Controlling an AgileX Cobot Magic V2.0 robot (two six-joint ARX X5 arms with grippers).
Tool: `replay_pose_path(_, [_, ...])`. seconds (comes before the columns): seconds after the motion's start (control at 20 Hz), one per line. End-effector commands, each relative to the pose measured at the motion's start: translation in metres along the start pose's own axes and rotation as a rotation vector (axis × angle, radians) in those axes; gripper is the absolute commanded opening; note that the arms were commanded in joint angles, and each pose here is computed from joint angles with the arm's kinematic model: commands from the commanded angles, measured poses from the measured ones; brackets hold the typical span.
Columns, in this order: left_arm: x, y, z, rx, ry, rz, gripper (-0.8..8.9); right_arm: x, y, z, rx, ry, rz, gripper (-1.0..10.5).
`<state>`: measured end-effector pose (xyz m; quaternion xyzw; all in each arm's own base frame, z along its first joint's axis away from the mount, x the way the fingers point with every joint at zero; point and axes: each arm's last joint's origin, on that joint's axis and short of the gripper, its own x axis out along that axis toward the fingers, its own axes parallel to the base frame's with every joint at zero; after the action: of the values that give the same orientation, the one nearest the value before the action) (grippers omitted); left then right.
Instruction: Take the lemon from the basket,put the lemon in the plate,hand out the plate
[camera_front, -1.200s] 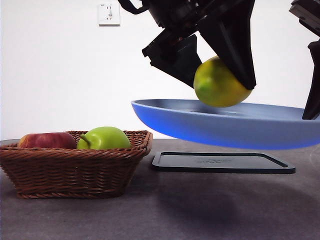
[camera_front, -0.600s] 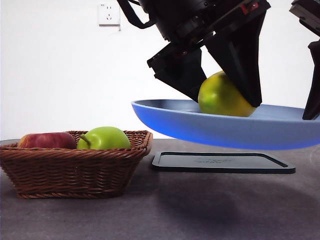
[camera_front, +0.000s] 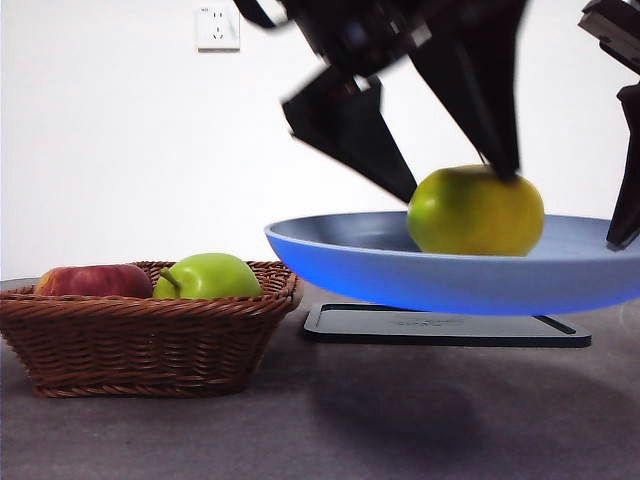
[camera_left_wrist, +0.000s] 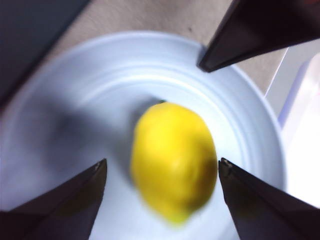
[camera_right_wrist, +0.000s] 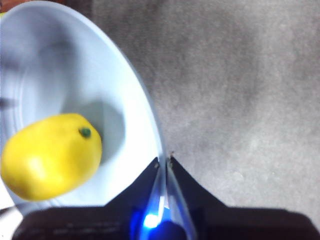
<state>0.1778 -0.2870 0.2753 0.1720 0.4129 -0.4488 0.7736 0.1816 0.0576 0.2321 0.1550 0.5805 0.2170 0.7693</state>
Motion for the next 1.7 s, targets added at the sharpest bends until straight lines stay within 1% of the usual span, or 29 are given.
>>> replay_pose_path(0.05, [-0.031, 0.003, 0.004, -0.014, -0.062, 0.032, 3.88, 0.003, -0.004, 0.007, 0.042, 0.0, -0.002, 0.0])
replay_pose_path(0.2, [-0.075, 0.012, -0.001, -0.038, -0.13, 0.104, 3.88, 0.01, -0.016, 0.019, 0.082, -0.02, -0.011, 0.0])
replay_pose_path(0.3, [-0.106, 0.018, -0.008, -0.059, -0.183, 0.159, 3.88, 0.012, -0.025, 0.035, 0.111, -0.055, -0.019, 0.0])
replay_pose_path(0.4, [-0.136, 0.021, -0.017, -0.078, -0.239, 0.204, 3.88, 0.012, -0.034, 0.057, 0.134, -0.081, -0.03, 0.0])
replay_pose_path(0.55, [-0.175, 0.023, -0.033, -0.106, -0.316, 0.295, 3.88, 0.017, -0.044, 0.099, 0.149, -0.121, -0.036, 0.0])
replay_pose_path(0.7, [-0.199, 0.022, -0.047, -0.125, -0.356, 0.375, 3.88, 0.029, -0.052, 0.14, 0.155, -0.124, -0.041, 0.0])
replay_pose_path(0.85, [-0.209, 0.021, -0.056, -0.137, -0.357, 0.411, 3.88, 0.05, -0.062, 0.17, 0.166, -0.107, -0.044, 0.0])
replay_pose_path(0.95, [-0.21, 0.021, -0.058, -0.142, -0.346, 0.414, 3.87, 0.064, -0.07, 0.183, 0.176, -0.094, -0.045, 0.0])
replay_pose_path(1.1, [-0.209, 0.021, -0.058, -0.16, -0.343, 0.41, 3.87, 0.084, -0.081, 0.192, 0.193, -0.091, -0.045, 0.0])
replay_pose_path(1.25, [-0.209, 0.021, -0.058, -0.165, -0.342, 0.41, 3.87, 0.091, -0.088, 0.193, 0.199, -0.09, -0.048, 0.1])
replay_pose_path(1.35, [-0.209, 0.021, -0.058, -0.165, -0.343, 0.41, 3.87, 0.091, -0.088, 0.194, 0.194, -0.1, -0.046, 0.8])
replay_pose_path(1.45, [-0.208, 0.022, -0.058, -0.165, -0.338, 0.411, 3.87, 0.091, -0.088, 0.195, 0.192, -0.103, -0.045, 1.9])
replay_pose_path(1.5, [-0.207, 0.022, -0.057, -0.165, -0.334, 0.41, 3.87, 0.091, -0.088, 0.195, 0.184, -0.102, -0.045, 2.1])
replay_pose_path(1.6, [-0.204, 0.022, -0.056, -0.164, -0.33, 0.411, 3.87, 0.087, -0.085, 0.195, 0.172, -0.107, -0.041, 2.1])
replay_pose_path(1.7, [-0.202, 0.023, -0.054, -0.159, -0.324, 0.413, 3.87, 0.073, -0.08, 0.194, 0.162, -0.121, -0.044, 2.1])
